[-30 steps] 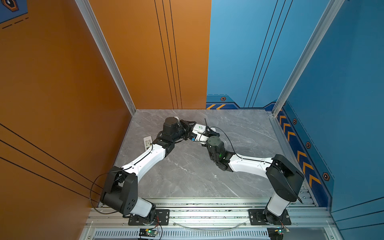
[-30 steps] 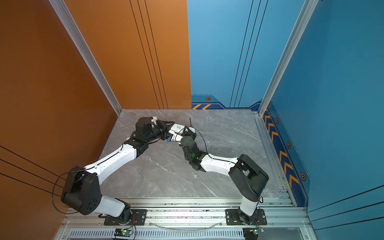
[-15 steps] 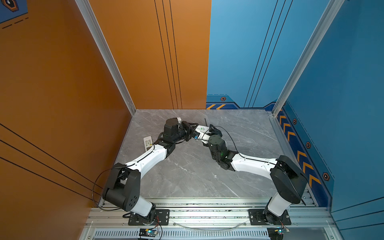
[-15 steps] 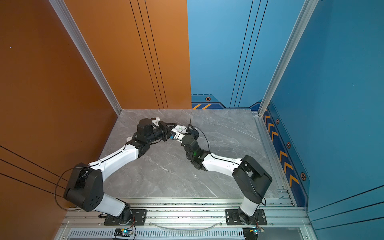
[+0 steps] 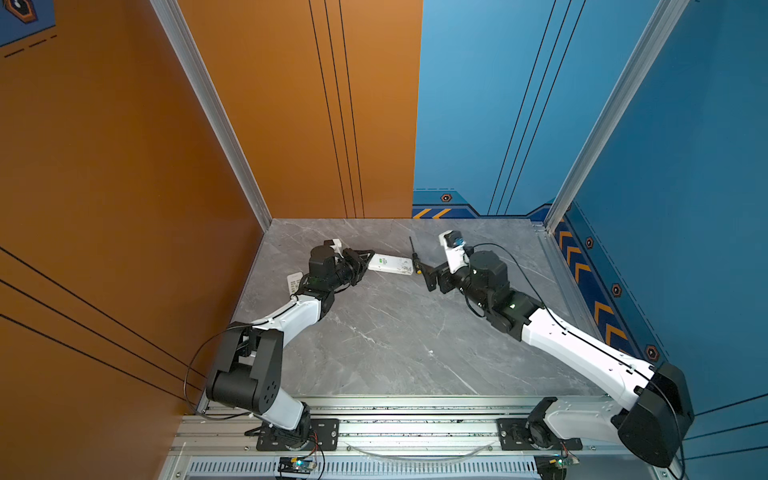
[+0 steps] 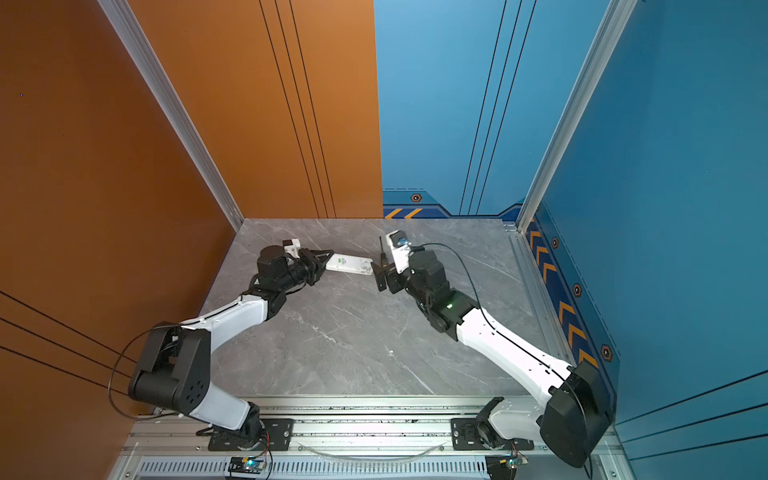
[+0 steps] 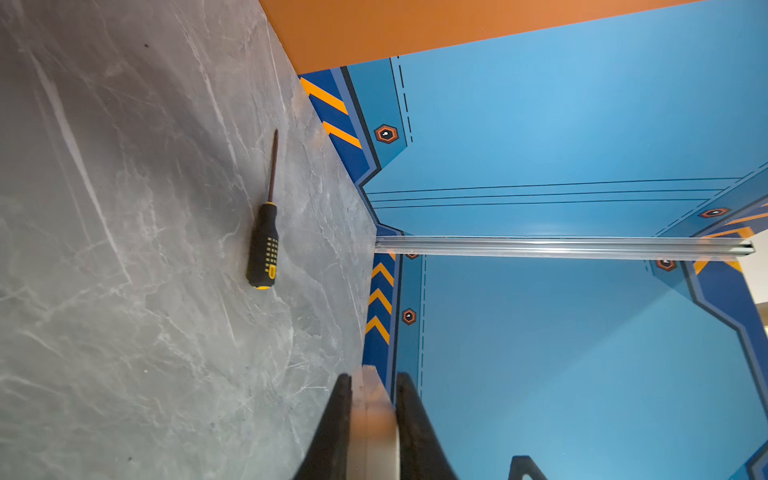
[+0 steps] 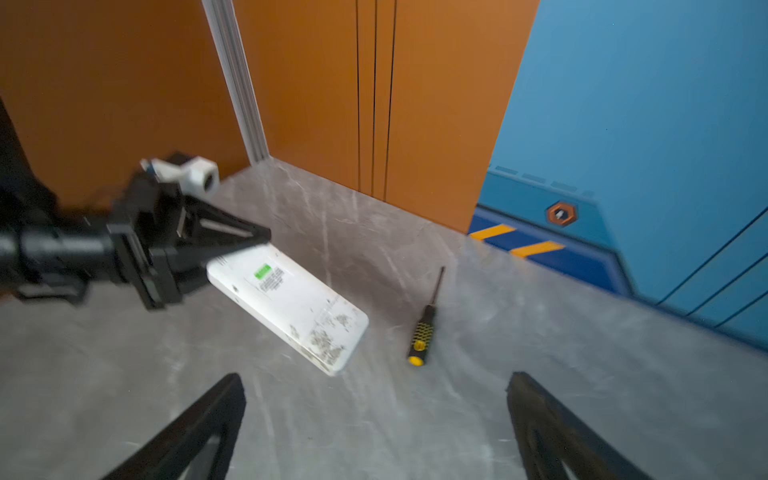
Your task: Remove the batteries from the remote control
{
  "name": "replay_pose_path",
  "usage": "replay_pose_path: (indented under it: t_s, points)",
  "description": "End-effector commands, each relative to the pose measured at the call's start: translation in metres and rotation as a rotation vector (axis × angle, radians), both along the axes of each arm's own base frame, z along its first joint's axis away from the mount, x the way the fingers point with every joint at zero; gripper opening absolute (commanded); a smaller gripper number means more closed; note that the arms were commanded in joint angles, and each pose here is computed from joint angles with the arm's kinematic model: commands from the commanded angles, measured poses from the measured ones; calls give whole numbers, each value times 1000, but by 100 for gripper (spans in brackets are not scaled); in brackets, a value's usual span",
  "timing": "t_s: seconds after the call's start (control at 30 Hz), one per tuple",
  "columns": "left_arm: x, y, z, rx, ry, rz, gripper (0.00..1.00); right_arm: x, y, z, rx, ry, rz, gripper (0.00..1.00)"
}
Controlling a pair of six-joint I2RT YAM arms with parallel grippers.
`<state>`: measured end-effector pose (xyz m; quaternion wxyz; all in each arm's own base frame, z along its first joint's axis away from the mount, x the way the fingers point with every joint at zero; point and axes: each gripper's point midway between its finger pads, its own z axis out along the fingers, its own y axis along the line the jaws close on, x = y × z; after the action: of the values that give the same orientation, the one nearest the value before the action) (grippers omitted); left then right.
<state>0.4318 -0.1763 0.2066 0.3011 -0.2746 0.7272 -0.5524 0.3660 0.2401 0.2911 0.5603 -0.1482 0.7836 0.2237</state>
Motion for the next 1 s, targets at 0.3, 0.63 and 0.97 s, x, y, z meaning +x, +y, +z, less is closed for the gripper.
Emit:
replay_pose_path:
  t_s: [0.3, 0.63, 0.97]
  points:
    - [-21, -9, 1, 115, -202, -94, 0, 23, 63, -101, 722, 765, 163, 72]
    - [-29, -4, -13, 148, -191, -82, 0, 8, 92, -142, 700, 828, 185, 67]
    - [-32, -7, -12, 139, -199, -99, 0, 3, 92, -171, 660, 858, 149, 58]
